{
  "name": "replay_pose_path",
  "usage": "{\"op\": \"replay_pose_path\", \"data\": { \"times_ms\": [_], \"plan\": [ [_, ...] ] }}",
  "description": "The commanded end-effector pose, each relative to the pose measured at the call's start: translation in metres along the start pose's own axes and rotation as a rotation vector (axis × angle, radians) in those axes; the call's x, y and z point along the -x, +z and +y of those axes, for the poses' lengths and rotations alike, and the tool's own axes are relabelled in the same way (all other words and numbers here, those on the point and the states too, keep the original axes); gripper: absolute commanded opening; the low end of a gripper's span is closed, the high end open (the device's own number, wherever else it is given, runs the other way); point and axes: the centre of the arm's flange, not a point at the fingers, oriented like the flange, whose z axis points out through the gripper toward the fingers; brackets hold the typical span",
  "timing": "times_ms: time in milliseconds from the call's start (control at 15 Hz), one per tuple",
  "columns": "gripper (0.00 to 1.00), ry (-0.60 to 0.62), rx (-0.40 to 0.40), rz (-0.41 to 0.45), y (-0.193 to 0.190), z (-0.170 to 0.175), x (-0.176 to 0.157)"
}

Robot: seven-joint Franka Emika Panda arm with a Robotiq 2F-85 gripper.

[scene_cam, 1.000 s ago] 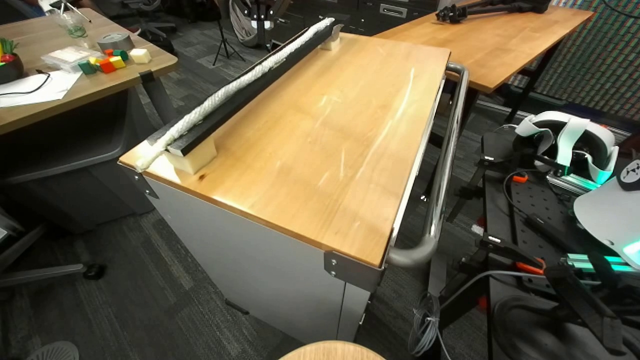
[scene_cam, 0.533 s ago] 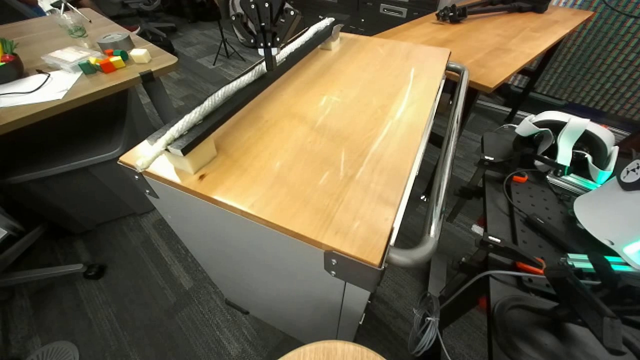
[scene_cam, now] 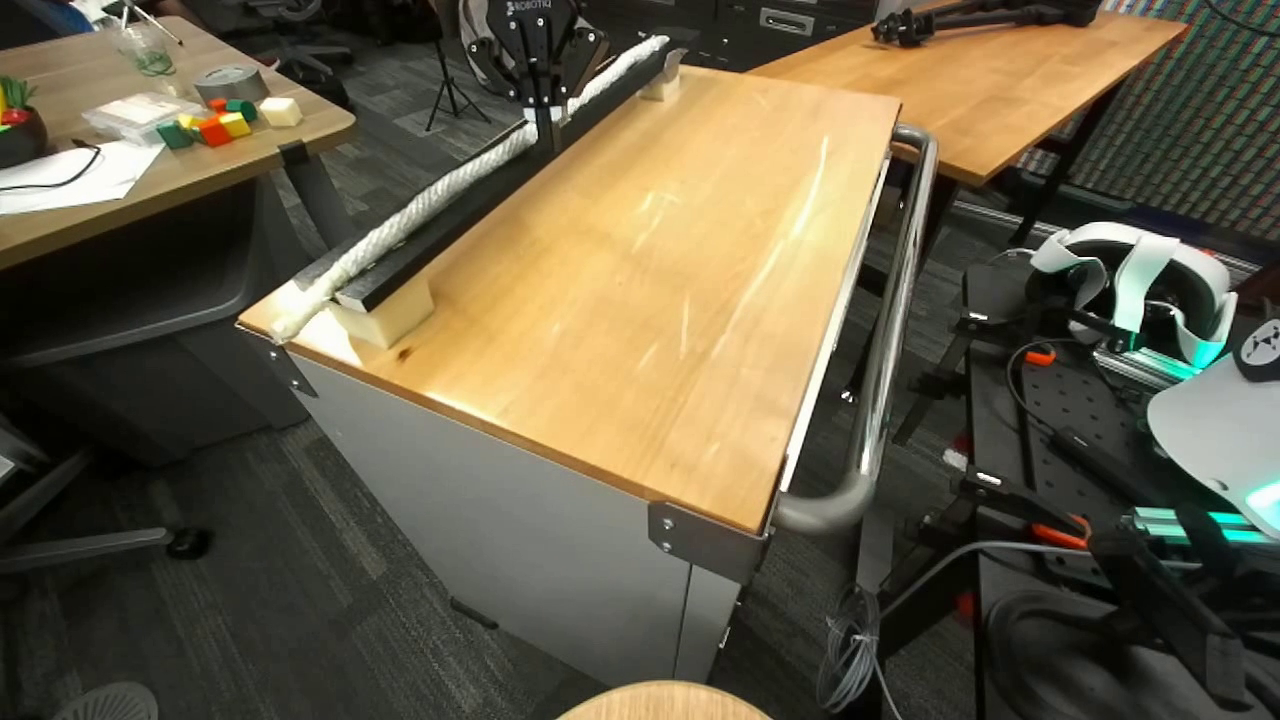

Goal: Put the rope along the center of the black object

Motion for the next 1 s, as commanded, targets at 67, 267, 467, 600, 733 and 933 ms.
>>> {"op": "replay_pose_path", "data": {
  "times_ms": [67, 267, 467, 600, 733, 933],
  "plan": [
    [0.0, -0.019, -0.06, 0.004, -0.019, 0.019, 0.006],
    [0.0, -0.024, -0.128, 0.041, -0.021, 0.016, 0.006],
    [0.0, -0.028, -0.182, 0.066, -0.021, 0.006, 0.006],
    [0.0, -0.029, -0.196, 0.072, -0.02, 0.002, 0.006],
    [0.0, -0.028, -0.19, 0.072, -0.018, 0.001, 0.006],
    [0.0, -0.023, -0.174, 0.072, -0.014, 0.001, 0.004]
  ]
}}
